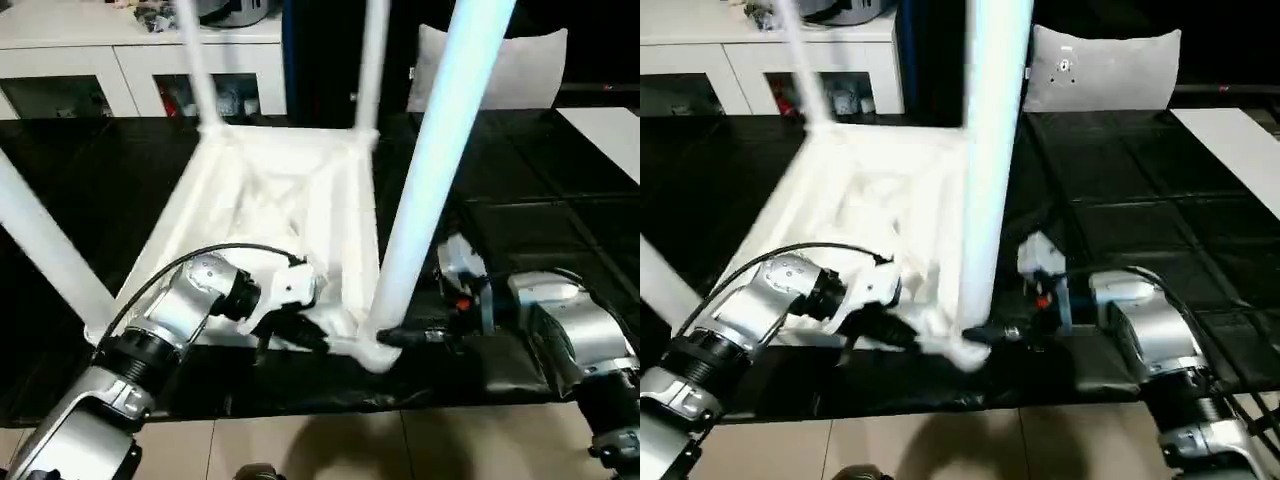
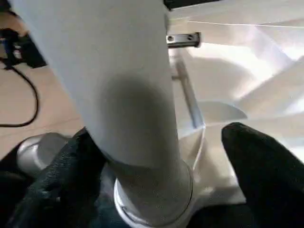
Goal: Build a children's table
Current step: Rotate leg to tighten
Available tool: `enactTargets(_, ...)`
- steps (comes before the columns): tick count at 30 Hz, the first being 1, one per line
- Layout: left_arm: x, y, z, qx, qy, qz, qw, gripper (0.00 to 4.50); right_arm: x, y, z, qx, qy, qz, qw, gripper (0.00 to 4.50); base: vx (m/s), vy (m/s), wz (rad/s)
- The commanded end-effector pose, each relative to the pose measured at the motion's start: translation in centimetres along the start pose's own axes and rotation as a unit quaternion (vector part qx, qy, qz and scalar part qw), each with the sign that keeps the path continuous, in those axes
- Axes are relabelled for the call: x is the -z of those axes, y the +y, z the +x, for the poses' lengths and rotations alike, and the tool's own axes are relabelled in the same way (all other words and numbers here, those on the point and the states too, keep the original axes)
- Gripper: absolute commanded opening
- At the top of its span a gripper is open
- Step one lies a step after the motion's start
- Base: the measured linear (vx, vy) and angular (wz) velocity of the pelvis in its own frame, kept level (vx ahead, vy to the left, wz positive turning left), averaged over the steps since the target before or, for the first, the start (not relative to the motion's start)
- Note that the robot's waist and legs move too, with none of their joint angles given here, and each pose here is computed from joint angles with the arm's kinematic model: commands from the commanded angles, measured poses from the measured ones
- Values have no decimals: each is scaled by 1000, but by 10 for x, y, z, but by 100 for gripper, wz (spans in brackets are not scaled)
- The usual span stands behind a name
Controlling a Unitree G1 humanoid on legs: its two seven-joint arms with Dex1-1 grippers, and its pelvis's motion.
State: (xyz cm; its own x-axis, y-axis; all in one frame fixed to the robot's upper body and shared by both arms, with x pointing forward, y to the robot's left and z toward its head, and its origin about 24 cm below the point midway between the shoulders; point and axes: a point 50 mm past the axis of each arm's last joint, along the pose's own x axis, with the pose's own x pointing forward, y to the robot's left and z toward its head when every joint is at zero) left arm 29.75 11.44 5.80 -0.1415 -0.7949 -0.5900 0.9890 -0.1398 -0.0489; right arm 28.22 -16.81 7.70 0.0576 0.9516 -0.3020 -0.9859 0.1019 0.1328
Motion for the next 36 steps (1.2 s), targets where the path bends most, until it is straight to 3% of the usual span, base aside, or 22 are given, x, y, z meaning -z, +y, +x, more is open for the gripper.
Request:
enactTargets(1, -13, -2, 3, 29, -4, 38, 999, 0, 0, 2, 3, -24, 1, 4, 1000, 378, 0, 0, 0)
enactTargets(15, -10, -4, 3, 31, -1, 36, 999, 0, 5, 6, 5, -64, 11, 32, 997, 274, 0, 0, 0)
enactTargets(23, -13, -2, 6, 3, -30, 9, 999, 0, 2, 11, 17, -56, -33, 64, 996, 216, 0, 0, 0)
enactTargets(26, -26, 13, 15, -86, -64, -34, 994, 0, -2, 2, 39, 50, -72, 81, 993, 213, 0, 0, 0)
enactTargets(30, -39, 24, 25, -156, -93, -73, 981, 0, -7, -11, 53, 148, -84, 100, 980, 211, 0, 0, 0)
enactTargets(34, -53, 34, 35, -223, -112, -99, 963, 0, -9, -24, 66, 251, -83, 119, 957, 207, 0, 0, 0)
enactTargets(36, -64, 40, 44, -266, -125, -109, 950, 0, -11, -28, 73, 322, -77, 105, 938, 207, 0, 0, 0)
